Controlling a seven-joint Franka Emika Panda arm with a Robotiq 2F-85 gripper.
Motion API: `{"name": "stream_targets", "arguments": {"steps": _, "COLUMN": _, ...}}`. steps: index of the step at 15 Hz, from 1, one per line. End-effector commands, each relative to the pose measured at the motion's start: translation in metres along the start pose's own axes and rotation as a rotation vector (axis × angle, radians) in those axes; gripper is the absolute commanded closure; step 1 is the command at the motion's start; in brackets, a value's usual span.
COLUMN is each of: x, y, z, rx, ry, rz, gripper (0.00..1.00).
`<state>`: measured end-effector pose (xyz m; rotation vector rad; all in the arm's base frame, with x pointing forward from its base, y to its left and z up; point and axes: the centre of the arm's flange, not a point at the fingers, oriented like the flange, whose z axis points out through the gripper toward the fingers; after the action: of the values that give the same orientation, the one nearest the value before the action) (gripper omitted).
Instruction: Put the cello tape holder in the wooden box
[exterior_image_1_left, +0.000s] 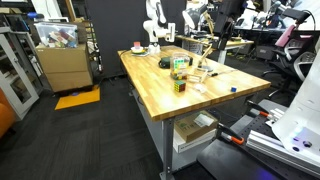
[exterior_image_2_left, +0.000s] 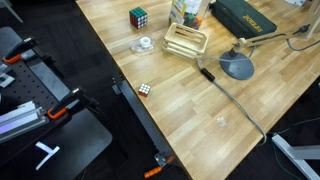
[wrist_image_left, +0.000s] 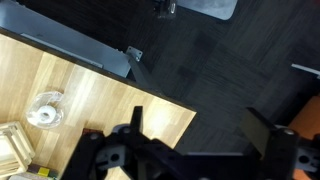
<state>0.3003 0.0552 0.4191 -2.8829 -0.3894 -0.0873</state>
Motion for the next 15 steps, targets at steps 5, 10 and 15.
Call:
{"name": "stream_targets", "arguments": {"steps": 5, "x": 0.016, "y": 0.027, "z": 0.015, "rx": -0.046, "ry": -0.005, "rz": 0.018, "gripper": 0.0}}
{"name": "stream_targets", "arguments": {"steps": 10, "x": 0.036, "y": 0.085, "z": 0.057, "rx": -0.105, "ry": -0.04, "rz": 0.132, "gripper": 0.0}}
{"name": "stream_targets", "arguments": {"steps": 15, "x": 0.031, "y": 0.104, "z": 0.073, "rx": -0.107, "ry": -0.062, "rz": 0.183, "gripper": 0.0}}
